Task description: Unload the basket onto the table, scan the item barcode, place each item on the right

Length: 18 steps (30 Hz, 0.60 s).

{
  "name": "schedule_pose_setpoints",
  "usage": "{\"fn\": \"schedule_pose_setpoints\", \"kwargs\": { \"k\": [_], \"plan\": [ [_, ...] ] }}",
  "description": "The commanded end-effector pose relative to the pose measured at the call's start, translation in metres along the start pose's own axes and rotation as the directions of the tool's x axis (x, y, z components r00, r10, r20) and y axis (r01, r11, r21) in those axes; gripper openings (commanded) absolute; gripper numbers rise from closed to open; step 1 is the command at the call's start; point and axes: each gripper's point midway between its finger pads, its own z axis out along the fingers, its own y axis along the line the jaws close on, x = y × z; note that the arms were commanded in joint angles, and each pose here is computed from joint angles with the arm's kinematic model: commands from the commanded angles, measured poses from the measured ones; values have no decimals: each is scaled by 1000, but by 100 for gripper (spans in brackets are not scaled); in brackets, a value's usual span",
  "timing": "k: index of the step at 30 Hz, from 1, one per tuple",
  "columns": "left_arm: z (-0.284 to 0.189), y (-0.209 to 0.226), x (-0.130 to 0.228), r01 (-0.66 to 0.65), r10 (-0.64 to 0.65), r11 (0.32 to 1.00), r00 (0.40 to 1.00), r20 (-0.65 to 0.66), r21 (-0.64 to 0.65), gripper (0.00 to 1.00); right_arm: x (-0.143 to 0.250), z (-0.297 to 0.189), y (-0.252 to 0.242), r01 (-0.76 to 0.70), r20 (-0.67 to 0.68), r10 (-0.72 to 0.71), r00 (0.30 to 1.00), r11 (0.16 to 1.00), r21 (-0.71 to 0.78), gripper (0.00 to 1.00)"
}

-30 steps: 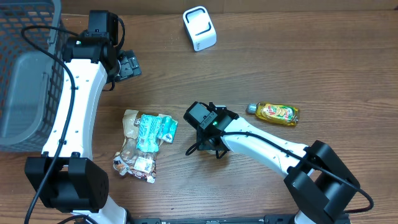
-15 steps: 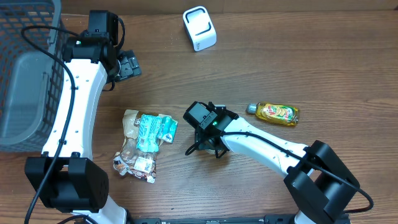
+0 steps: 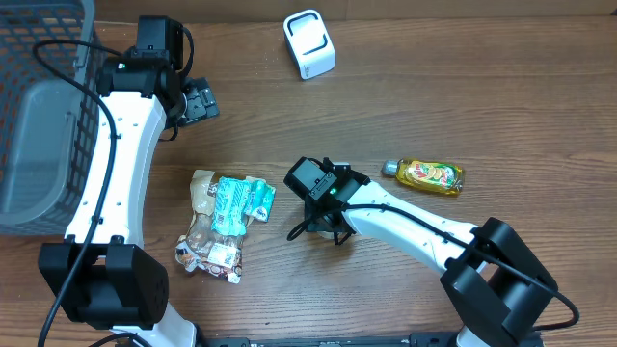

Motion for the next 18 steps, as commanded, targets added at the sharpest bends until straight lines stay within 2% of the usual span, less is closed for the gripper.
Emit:
{"fn": "schedule_pose_setpoints", "kwargs": {
  "k": [1,7,18],
  "plan": [
    [-7,0,-3,-10,9,1000,1000,17,12,100,1,4,-1,5,-6,-5,1000,1000,7,62],
    [-7,0,-3,-10,9,1000,1000,17,12,100,1,4,-1,5,-7,-5,1000,1000,6,59],
    [-7,0,-3,-10,9,1000,1000,17,11,100,1,4,-1,5,-6,-5,1000,1000,7,59]
  ]
}}
